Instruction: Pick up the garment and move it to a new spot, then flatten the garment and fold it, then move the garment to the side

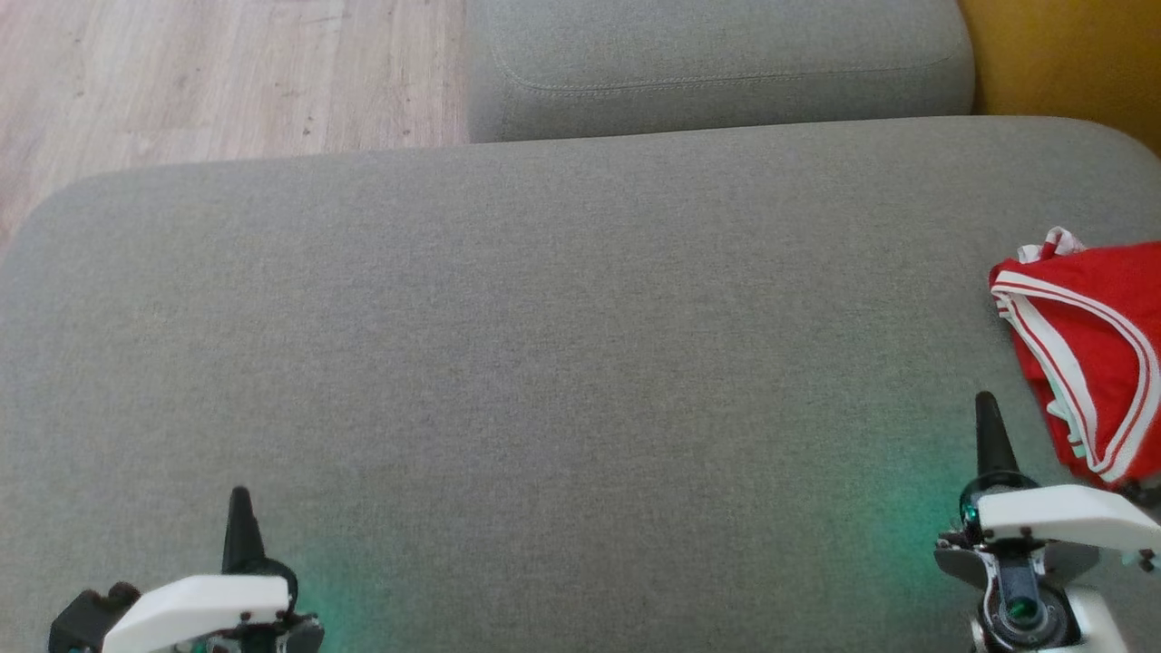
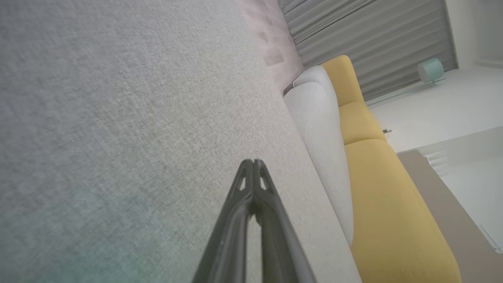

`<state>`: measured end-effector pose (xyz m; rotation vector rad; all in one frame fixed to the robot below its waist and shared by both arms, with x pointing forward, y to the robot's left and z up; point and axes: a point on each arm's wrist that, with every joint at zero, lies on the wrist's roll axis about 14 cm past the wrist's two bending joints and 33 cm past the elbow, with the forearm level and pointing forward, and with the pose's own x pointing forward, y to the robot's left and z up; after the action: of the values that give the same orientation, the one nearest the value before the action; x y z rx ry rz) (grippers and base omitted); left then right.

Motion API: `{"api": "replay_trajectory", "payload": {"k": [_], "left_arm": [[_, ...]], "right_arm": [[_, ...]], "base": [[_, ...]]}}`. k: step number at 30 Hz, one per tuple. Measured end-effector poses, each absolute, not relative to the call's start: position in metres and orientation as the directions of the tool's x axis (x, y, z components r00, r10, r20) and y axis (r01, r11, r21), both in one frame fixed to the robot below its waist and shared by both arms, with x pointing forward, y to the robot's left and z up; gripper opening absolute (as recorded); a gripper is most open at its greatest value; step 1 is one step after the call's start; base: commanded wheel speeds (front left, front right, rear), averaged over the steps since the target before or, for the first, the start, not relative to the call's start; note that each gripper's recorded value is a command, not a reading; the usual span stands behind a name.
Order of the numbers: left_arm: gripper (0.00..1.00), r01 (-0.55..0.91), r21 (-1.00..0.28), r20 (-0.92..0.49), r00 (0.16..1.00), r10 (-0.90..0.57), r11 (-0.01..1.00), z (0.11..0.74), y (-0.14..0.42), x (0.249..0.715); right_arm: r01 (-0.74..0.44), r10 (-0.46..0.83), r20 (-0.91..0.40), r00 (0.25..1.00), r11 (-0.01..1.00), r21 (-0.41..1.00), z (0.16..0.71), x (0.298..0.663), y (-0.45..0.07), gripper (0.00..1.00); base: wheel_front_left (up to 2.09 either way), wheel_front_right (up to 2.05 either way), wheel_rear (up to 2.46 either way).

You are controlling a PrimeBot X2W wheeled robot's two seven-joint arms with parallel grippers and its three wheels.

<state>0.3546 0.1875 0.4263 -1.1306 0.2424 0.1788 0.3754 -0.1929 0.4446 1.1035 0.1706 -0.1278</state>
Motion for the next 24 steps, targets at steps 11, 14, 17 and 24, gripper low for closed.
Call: {"api": "replay_trajectory", "payload": {"k": [11, 14, 17, 24], "left_arm": [[0.00, -0.236, -0.918, -0.249, 0.969, 0.000, 0.318, 0.435, 0.186, 0.358], [0.00, -0.229, -0.929, -0.240, 0.971, -0.005, 0.290, 0.438, 0.185, 0.359], [0.00, -0.218, -0.941, -0.228, 0.974, -0.009, 0.258, 0.441, 0.185, 0.360], [0.00, -0.186, -0.965, -0.191, 0.981, -0.010, 0.185, 0.451, 0.188, 0.366]], "right_arm": [[0.170, -0.019, -0.174, 0.985, 0.341, 0.924, 0.454, 0.377, -0.195, 0.00], [0.164, -0.019, -0.166, 0.986, 0.308, 0.937, 0.456, 0.378, -0.196, 0.00], [0.156, -0.020, -0.157, 0.987, 0.276, 0.948, 0.459, 0.378, -0.197, 0.00], [0.134, -0.023, -0.132, 0.991, 0.198, 0.971, 0.467, 0.379, -0.201, 0.00]], "base": [[0.00, 0.00, 0.00], [0.00, 0.00, 0.00], [0.00, 0.00, 0.00], [0.00, 0.00, 0.00]]}}
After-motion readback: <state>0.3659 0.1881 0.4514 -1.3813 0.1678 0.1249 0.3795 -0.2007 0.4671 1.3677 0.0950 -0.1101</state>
